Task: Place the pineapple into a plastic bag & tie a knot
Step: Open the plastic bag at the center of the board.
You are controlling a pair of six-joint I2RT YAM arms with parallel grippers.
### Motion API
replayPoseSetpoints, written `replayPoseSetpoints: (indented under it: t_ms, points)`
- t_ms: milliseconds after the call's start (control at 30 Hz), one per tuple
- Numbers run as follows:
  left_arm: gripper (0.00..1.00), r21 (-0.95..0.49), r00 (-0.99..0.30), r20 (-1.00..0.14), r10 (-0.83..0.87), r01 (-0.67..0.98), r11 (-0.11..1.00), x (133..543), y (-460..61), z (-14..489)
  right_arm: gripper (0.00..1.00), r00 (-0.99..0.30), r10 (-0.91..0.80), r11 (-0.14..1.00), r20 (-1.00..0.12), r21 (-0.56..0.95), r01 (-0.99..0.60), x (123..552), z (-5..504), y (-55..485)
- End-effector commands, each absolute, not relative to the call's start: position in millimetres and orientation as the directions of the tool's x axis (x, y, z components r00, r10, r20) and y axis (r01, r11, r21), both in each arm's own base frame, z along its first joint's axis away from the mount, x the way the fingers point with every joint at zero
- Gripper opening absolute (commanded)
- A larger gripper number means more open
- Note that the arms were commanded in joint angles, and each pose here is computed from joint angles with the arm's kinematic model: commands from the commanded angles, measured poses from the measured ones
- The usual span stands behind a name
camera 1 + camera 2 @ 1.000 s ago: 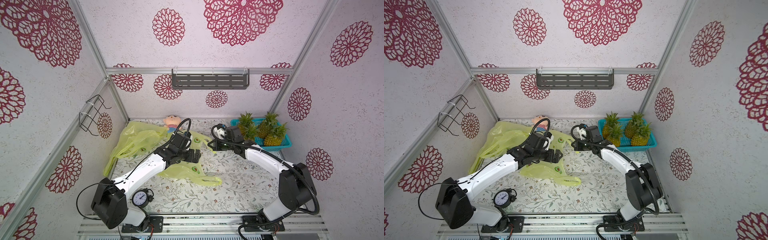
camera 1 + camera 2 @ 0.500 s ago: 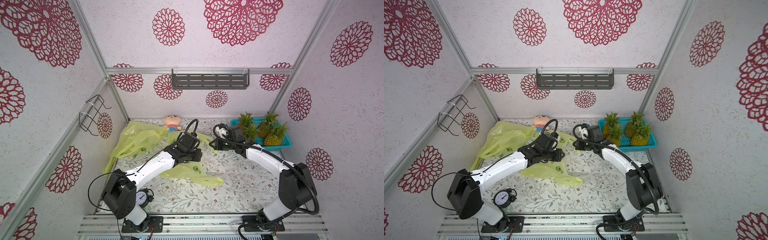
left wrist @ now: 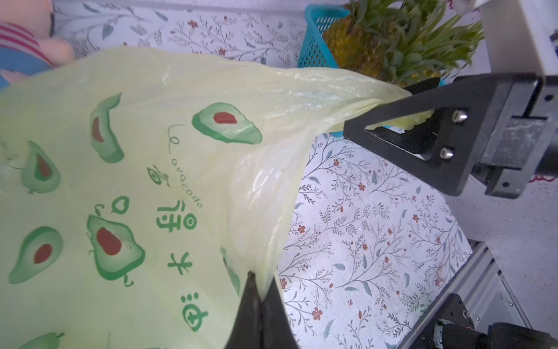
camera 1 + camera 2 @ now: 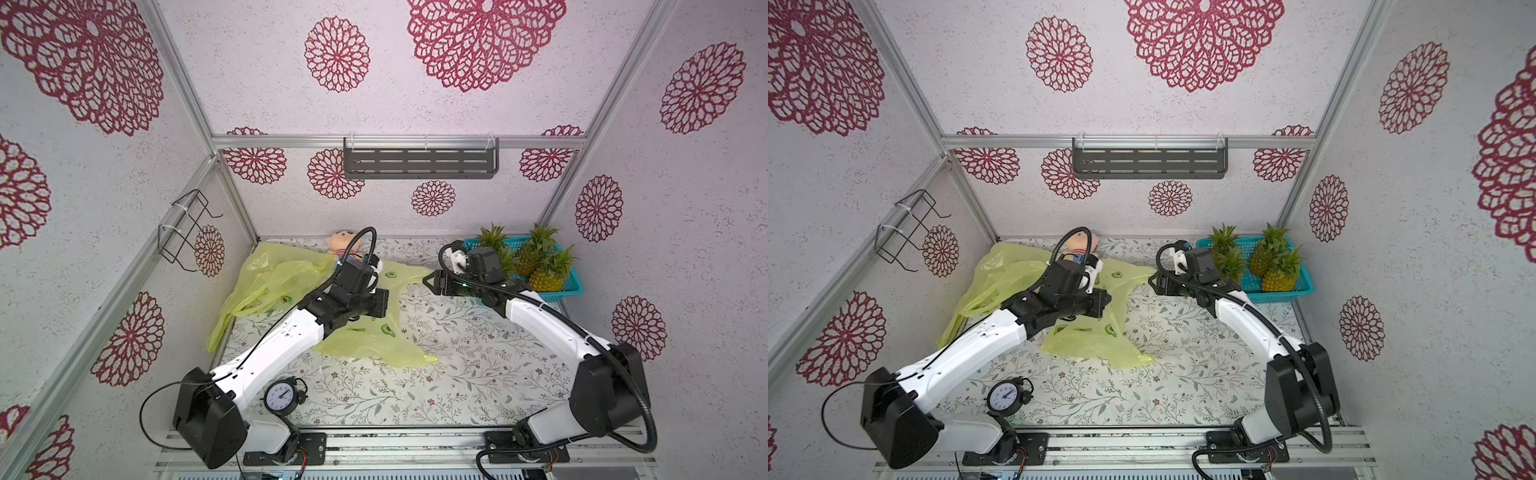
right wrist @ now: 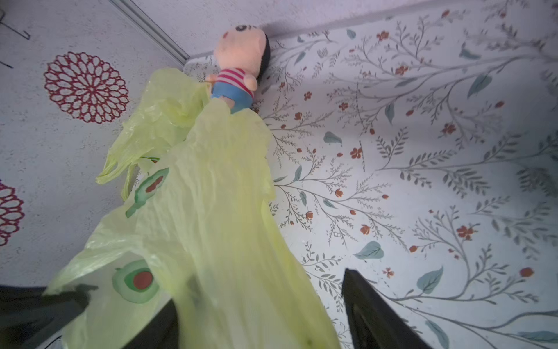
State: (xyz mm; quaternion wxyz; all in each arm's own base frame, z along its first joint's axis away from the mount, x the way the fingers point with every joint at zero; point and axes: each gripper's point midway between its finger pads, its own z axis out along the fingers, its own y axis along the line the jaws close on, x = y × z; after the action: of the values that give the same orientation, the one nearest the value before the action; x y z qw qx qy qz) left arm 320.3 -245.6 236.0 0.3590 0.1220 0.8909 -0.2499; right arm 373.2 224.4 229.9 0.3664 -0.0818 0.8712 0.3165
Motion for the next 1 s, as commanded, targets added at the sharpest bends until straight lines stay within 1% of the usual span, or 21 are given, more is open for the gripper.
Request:
replayPoseSetpoints:
  t_ms: [0, 133, 300, 367, 400, 500, 567, 667, 833, 967]
  points:
    - [0.0, -0.373, -0.696, -0.716, 0.05, 0.443, 0.815, 312, -235, 245, 0.78, -0.61, 0.096, 0.785, -0.786, 0.437, -0.439, 363, 273, 214]
    - [0.0, -0.365, -0.687, -0.726, 0.033, 0.426, 0.828, 319, -224, 249, 0.79, -0.554, 0.122, 0.791, -0.824, 0.417, -0.447, 348, 295, 211]
    - [0.0, -0.382, -0.699, -0.715, -0.027, 0.357, 0.853, 340, -215, 245, 0.79, -0.469, 0.21, 0.817, -0.858, 0.418, -0.397, 336, 323, 193]
    - [0.0, -0.391, -0.708, -0.705, -0.04, 0.341, 0.855, 349, -217, 243, 0.78, -0.448, 0.224, 0.81, -0.865, 0.421, -0.409, 329, 333, 192]
    - [0.0, -0.397, -0.713, -0.7, -0.042, 0.34, 0.852, 352, -219, 242, 0.76, -0.448, 0.224, 0.803, -0.866, 0.424, -0.418, 327, 337, 194]
    - [0.0, -0.42, -0.721, -0.692, -0.04, 0.357, 0.834, 361, -229, 243, 0.64, -0.478, 0.198, 0.765, -0.856, 0.439, -0.471, 320, 339, 213]
    - [0.0, -0.43, -0.72, -0.693, -0.043, 0.364, 0.826, 366, -234, 246, 0.53, -0.508, 0.169, 0.741, -0.845, 0.449, -0.5, 318, 331, 233]
    - [0.0, -0.433, -0.711, -0.701, -0.054, 0.365, 0.824, 373, -237, 251, 0.43, -0.548, 0.144, 0.717, -0.824, 0.469, -0.516, 320, 314, 260]
    - [0.0, -0.434, -0.697, -0.715, -0.06, 0.374, 0.82, 378, -239, 261, 0.31, -0.608, 0.111, 0.692, -0.786, 0.5, -0.52, 333, 278, 299]
    - [0.0, -0.434, -0.681, -0.729, -0.068, 0.384, 0.815, 378, -237, 270, 0.28, -0.655, 0.091, 0.647, -0.75, 0.544, -0.533, 346, 251, 328]
